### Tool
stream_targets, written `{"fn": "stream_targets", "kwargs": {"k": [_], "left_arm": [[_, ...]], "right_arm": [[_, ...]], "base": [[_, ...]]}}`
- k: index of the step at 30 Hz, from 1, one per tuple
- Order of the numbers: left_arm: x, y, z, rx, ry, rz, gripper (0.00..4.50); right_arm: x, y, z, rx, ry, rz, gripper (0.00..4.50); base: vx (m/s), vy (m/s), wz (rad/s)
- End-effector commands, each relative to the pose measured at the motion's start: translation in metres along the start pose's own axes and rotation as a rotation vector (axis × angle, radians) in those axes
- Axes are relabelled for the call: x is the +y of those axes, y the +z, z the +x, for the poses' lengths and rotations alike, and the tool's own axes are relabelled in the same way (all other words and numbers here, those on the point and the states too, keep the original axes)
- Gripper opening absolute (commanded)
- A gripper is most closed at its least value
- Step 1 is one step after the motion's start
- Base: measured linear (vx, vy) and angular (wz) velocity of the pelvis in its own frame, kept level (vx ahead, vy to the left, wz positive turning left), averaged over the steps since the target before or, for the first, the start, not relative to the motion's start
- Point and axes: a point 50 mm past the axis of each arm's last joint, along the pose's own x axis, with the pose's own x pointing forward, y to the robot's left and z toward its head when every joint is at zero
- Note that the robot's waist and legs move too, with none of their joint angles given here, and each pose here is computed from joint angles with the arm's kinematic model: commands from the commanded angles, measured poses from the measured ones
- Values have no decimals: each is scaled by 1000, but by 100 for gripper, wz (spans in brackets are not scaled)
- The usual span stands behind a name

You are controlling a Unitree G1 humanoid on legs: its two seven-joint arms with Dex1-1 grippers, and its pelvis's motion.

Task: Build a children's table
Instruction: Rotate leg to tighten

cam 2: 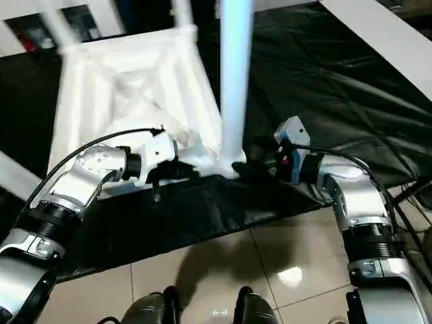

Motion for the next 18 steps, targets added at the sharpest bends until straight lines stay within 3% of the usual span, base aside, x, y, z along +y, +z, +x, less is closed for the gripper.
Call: {"fn": "stream_targets", "kwargs": {"k": [1, 7, 18], "left_arm": [[-21, -12, 10, 50, -158, -2, 0], [-27, -13, 8, 56, -249, 46, 0], [-29, -12, 6, 63, -298, 70, 0]], "right_arm": [[1, 7, 1, -8, 65, -34, 445], [5, 5, -5, 12, 212, -21, 445], [7, 3, -7, 18, 316, 40, 354]], "base": [[0, 0, 0], [0, 0, 0], [0, 0, 0]]}}
